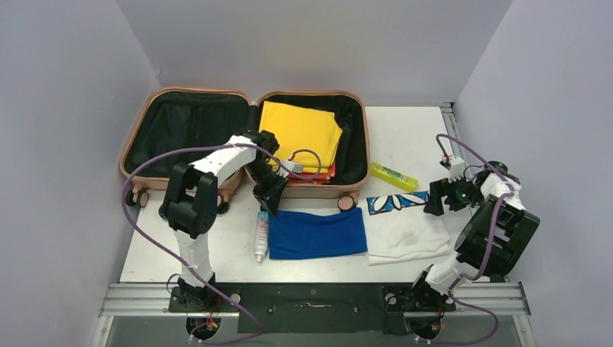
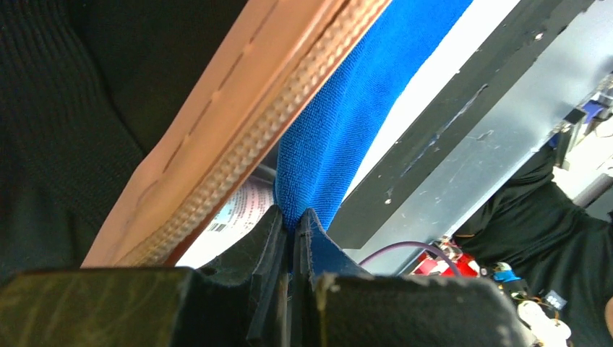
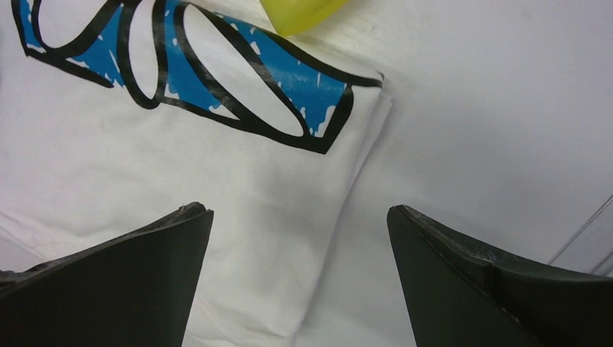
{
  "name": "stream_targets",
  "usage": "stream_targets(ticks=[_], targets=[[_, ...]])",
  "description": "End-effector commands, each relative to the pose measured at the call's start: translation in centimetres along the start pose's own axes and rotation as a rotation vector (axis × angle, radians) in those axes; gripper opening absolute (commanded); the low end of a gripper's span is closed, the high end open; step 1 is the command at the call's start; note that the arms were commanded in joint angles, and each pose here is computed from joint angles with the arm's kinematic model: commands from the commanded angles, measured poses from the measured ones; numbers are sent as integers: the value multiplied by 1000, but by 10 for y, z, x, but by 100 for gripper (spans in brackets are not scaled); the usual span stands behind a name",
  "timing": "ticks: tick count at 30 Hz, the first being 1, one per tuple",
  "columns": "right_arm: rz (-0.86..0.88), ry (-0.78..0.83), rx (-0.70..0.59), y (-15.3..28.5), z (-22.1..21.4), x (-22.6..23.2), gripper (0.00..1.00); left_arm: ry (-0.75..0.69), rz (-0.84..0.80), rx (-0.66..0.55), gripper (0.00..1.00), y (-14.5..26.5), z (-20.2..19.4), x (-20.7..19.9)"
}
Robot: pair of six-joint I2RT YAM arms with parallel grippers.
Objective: Pack the luggage
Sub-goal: Move the clothes to the center of the board.
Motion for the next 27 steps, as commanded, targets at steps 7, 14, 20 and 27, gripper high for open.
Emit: stream_targets(ticks=[7, 14, 20, 27], targets=[[122, 550, -39, -7, 84, -9, 98, -9, 164, -11, 100, 0, 1, 26], [273, 651, 18, -31, 97, -27, 97, -67, 203, -140, 96, 30, 10, 11], [348, 730, 90, -46, 82, -22, 97, -145, 177, -232, 96, 56, 11, -8], [434, 739, 156, -65, 70, -21, 97, -232, 134, -292, 96, 73, 14, -26]])
Point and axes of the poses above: each gripper's point midway between its finger pads, its own y axis back along the fingers, its own x axis along the line the jaws close on, z = x × y, the point moved 10 cm from there along y, back along the fingers, and after that the axes turned 6 degrees about y, right-handed, at the moved point
